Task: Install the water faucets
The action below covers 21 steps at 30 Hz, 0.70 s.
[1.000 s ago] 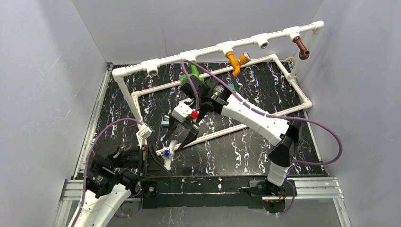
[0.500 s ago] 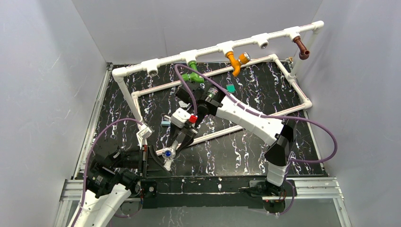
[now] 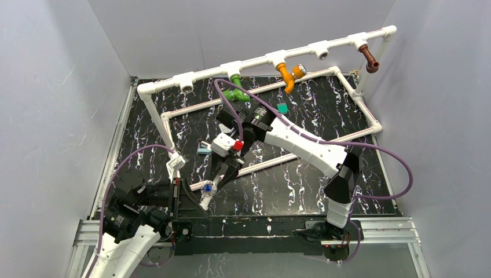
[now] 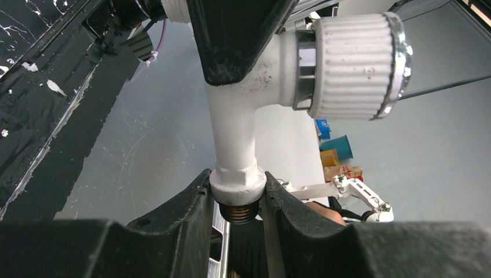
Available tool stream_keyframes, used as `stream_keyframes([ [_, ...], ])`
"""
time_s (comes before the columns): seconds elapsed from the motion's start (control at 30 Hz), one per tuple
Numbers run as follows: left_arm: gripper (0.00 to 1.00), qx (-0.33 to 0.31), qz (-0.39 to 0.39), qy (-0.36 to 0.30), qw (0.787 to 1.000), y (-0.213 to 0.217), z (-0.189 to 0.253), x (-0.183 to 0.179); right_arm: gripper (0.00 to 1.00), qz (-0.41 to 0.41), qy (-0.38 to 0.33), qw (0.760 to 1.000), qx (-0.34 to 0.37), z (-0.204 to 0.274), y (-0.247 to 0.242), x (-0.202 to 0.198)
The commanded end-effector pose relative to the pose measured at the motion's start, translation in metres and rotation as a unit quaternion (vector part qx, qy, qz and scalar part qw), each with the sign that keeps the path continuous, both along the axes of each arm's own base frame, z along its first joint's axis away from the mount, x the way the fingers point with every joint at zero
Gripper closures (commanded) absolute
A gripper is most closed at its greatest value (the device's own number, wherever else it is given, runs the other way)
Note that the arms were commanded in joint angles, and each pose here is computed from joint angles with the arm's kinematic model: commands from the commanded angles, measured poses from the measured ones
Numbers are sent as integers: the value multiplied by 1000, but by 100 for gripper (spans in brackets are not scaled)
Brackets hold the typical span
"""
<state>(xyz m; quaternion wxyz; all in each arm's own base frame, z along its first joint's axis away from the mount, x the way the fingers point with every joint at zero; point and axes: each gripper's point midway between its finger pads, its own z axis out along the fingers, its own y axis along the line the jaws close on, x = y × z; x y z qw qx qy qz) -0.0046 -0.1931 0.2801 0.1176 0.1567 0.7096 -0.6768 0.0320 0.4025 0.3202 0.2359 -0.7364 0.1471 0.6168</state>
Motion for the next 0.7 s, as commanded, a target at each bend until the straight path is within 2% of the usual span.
stream_keyframes([
  [0.0,67,-7,4,-53,999,1,14,0,99,5,-2,1000,11,7,-10,-9],
  [0.13,46,10,22,-66,998,1,10,7,99,-12,-4,1000,2,7,-19,-12],
  [0.23,37,21,41,-74,996,0,7,14,99,-50,-7,999,-2,9,-24,-12],
  [0.43,31,56,94,-98,989,3,1,33,99,-175,5,984,41,26,-38,-7],
  [0.57,31,95,145,-120,978,9,-6,51,99,-246,31,968,26,26,-44,1],
  [0.67,31,99,176,-135,970,11,-2,63,99,-300,53,952,3,24,-44,12],
])
